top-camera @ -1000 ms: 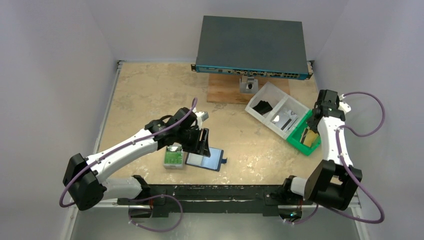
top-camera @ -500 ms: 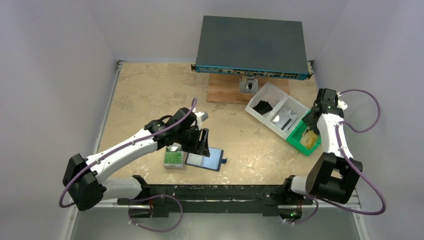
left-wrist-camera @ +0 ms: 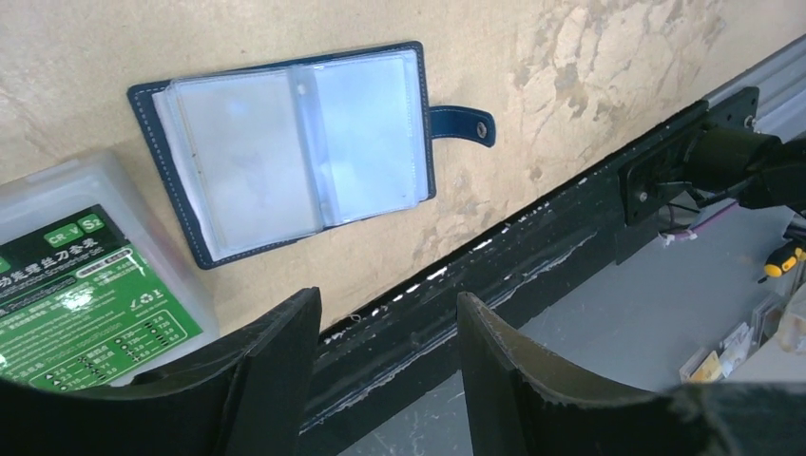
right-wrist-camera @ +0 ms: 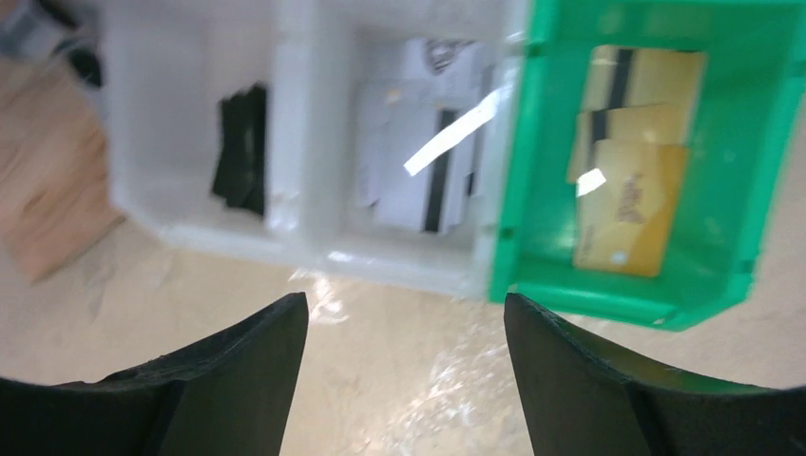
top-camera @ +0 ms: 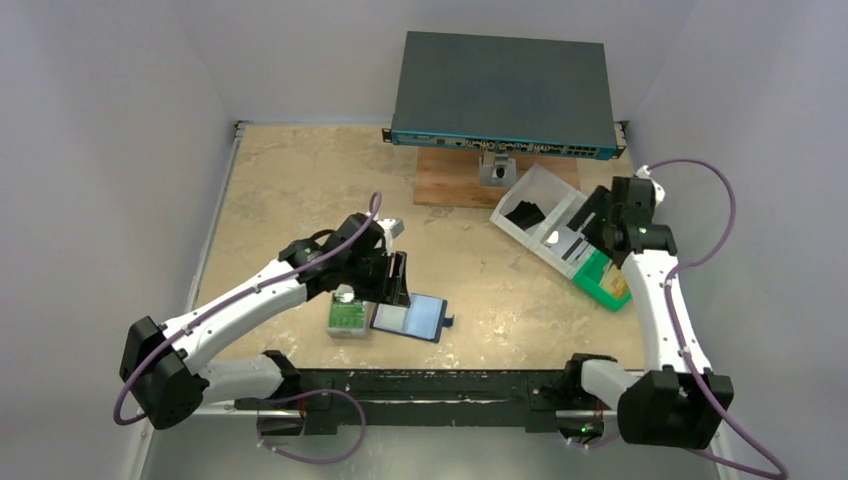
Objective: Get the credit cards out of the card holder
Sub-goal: Remove the credit card from the card holder.
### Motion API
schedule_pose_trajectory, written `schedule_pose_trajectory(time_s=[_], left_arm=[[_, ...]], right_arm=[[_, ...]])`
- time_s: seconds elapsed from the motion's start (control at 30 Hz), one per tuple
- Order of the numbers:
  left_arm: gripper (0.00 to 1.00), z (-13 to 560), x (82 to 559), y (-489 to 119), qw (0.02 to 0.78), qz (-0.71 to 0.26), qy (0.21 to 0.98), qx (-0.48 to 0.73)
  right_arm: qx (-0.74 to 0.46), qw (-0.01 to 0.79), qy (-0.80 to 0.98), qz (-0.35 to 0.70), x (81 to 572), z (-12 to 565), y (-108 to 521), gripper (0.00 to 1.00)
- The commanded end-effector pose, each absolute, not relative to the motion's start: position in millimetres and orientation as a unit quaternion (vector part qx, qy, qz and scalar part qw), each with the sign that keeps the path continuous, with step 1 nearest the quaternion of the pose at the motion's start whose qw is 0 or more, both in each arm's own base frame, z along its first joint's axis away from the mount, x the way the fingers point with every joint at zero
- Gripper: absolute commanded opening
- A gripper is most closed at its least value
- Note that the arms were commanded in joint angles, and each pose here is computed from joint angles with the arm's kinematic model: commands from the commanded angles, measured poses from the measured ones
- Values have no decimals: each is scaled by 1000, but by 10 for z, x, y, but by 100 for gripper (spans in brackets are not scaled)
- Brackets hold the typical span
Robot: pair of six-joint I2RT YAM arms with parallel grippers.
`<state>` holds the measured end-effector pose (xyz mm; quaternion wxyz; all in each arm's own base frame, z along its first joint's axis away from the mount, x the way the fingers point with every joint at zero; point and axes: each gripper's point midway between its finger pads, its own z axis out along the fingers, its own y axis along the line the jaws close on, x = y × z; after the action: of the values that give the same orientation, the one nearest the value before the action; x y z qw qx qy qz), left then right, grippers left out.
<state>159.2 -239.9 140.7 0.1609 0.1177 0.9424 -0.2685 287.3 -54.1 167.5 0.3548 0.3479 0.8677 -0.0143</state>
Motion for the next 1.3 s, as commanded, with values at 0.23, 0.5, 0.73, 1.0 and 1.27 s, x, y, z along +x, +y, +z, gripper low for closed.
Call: schedule_pose_trajectory(time_s=[0.23, 0.5, 0.73, 1.0, 1.27], left_arm=[[54, 1039, 1612, -2153, 158, -210, 962, 70], [53, 706, 1623, -2192, 140, -193, 970, 47], [53, 437, 1768, -2253, 139, -166, 976, 35], [53, 142, 1711, -2270, 120, -147, 981, 31], [48, 105, 1480, -2642, 96, -176, 980, 19]], right_arm=[[241, 349, 894, 141, 2662, 1607, 837, 76], [172, 320, 911, 194, 2459, 1382, 1468, 76], [133, 301, 921, 209, 2333, 1232, 1762, 75], [118, 297, 924, 209, 2280, 1122, 1785, 76], [97, 296, 927, 209, 2314, 1115, 1830, 76]])
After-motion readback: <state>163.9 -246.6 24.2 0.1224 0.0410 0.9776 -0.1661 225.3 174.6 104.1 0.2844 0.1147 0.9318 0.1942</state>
